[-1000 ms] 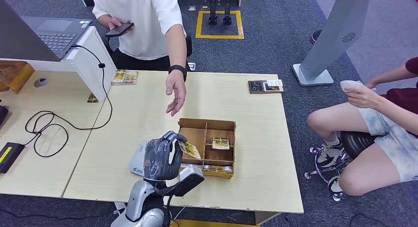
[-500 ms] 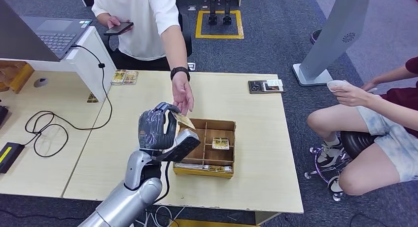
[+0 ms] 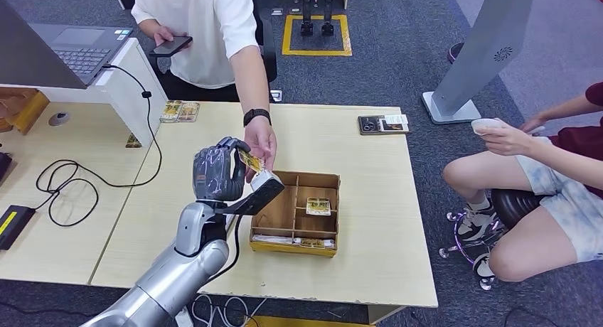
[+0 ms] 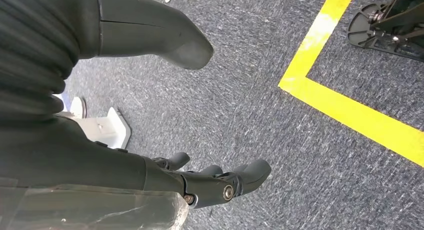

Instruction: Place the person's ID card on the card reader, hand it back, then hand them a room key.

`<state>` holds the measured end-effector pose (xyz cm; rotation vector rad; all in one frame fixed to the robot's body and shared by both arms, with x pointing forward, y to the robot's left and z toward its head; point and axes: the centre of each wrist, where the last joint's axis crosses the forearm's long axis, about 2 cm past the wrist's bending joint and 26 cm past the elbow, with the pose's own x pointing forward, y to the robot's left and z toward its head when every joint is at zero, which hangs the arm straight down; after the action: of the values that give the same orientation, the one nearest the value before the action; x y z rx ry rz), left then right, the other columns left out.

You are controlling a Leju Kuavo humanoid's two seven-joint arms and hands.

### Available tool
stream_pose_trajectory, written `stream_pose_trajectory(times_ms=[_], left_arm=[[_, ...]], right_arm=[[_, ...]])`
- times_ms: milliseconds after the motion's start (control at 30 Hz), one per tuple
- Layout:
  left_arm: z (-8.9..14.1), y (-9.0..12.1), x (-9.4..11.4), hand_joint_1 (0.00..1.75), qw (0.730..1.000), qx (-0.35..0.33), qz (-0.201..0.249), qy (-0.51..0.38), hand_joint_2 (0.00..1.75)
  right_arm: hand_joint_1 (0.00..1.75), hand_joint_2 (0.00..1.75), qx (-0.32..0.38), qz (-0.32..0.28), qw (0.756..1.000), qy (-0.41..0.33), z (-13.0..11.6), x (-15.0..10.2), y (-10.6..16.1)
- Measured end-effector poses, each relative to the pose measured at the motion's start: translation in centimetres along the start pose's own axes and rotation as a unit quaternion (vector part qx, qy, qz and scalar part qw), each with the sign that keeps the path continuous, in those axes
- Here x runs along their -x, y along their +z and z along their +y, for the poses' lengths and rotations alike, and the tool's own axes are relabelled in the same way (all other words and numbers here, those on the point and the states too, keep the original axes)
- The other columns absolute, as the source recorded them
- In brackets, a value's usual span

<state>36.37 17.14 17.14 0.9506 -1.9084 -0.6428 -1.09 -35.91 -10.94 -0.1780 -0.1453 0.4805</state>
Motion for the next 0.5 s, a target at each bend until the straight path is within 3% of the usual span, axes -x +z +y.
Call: stream_pose_trajectory(times_ms=[100, 133, 233, 267, 500], left_arm=[[0.0, 0.0, 0.2, 1.73, 1.0, -0.001, 0.004, 0.001, 1.75], [-0.1, 0.0, 0.3, 1.46, 1.0, -0.001, 0.005, 0.001, 1.75], [-0.1, 0.1, 0.4, 0.17, 1.0, 0.0, 0.007, 0.001, 1.75], [-0.2, 0.1, 0.4, 0.0, 1.0, 0.0, 0.007, 0.002, 1.75], [0.0, 0.2, 1.3, 0.0, 1.0, -0.006, 0.012, 0.009, 1.75]], right_arm=[[0.0, 1.75, 0.001, 0.0, 1.0, 0.002, 0.0, 0.0, 0.0], [0.0, 1.75, 0.001, 0.0, 1.0, 0.002, 0.0, 0.0, 0.0], [0.0, 1.75, 0.001, 0.0, 1.0, 0.002, 0.0, 0.0, 0.0], [0.0, 1.75, 0.001, -0.001, 1.0, 0.002, 0.0, 0.0, 0.0], [0.0, 1.75, 0.005, -0.003, 1.0, 0.012, -0.1, -0.1, 0.0]])
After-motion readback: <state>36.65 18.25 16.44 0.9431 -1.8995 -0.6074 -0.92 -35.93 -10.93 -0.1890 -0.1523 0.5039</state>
